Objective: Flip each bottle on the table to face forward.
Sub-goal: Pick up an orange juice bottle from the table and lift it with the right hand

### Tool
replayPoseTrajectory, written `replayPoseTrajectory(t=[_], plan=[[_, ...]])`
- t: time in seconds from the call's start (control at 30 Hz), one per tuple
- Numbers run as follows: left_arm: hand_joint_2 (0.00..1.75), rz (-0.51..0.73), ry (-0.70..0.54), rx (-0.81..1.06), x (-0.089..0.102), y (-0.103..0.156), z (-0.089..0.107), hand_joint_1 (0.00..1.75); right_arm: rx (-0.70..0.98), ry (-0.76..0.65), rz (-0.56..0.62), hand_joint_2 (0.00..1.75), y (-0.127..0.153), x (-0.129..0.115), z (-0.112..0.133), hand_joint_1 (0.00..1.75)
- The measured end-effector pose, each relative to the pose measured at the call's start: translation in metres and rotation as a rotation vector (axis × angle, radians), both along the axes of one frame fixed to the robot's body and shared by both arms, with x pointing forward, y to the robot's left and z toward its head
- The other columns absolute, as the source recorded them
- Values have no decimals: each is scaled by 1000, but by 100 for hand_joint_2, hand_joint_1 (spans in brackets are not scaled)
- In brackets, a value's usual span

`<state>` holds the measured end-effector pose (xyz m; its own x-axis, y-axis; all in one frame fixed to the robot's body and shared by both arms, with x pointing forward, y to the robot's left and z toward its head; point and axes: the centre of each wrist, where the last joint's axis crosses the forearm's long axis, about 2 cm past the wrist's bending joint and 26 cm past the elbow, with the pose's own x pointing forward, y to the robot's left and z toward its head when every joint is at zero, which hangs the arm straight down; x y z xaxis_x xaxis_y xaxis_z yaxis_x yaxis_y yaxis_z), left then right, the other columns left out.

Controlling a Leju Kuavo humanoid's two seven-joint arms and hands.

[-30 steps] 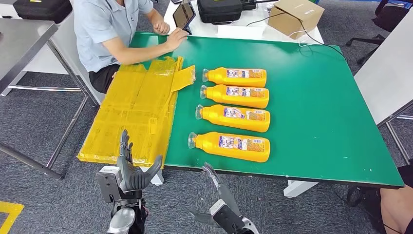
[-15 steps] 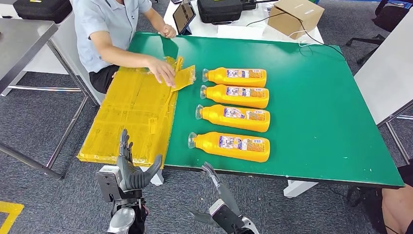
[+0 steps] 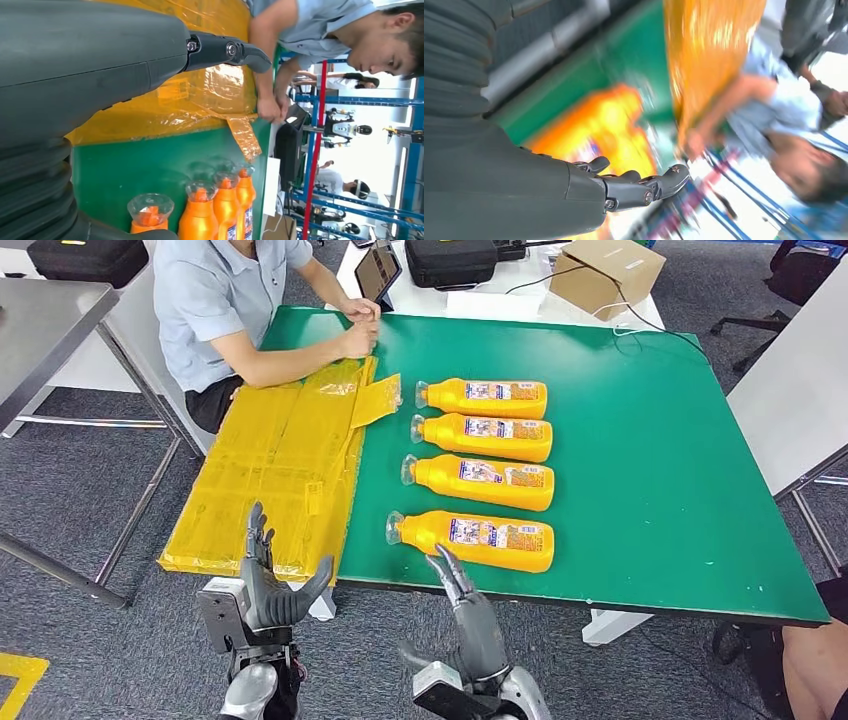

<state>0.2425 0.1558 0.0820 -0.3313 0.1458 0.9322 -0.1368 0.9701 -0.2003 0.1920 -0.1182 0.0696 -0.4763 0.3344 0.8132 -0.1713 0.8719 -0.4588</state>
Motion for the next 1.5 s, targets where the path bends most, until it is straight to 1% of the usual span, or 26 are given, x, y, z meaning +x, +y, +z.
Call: replayPoseTrajectory(t=[0.1,0.23,0.37,0.53,0.6,0.73,0.87,1.1,1.2,1.33,1.5], plan=[[175,-5,-10,7,0,1,2,0,-159,-130,-78,175,-19,20,22,0],[175,-17,-18,15,-1,3,5,0,-310,-207,-165,175,-47,46,42,0],[175,-21,-25,17,-2,5,7,0,-367,-253,-213,175,-61,64,54,0],[175,-33,-31,19,-1,5,8,0,-408,-303,-224,175,-66,83,69,0],[175,-36,-34,21,-1,5,8,0,-433,-287,-223,175,-67,91,77,0],[175,-40,-43,18,0,6,11,0,-548,-166,-224,175,-72,113,83,0],[175,-39,-45,17,1,7,12,0,-643,-86,-243,175,-83,133,77,0],[175,-37,-42,20,1,10,12,0,-755,67,-249,175,-96,159,62,0],[175,-36,-41,23,1,10,11,0,-770,105,-237,175,-100,167,58,0],[175,-35,-42,24,2,10,12,0,-776,124,-228,175,-103,174,58,0],[175,-34,-49,24,3,10,13,0,-702,127,-175,175,-102,176,57,0]])
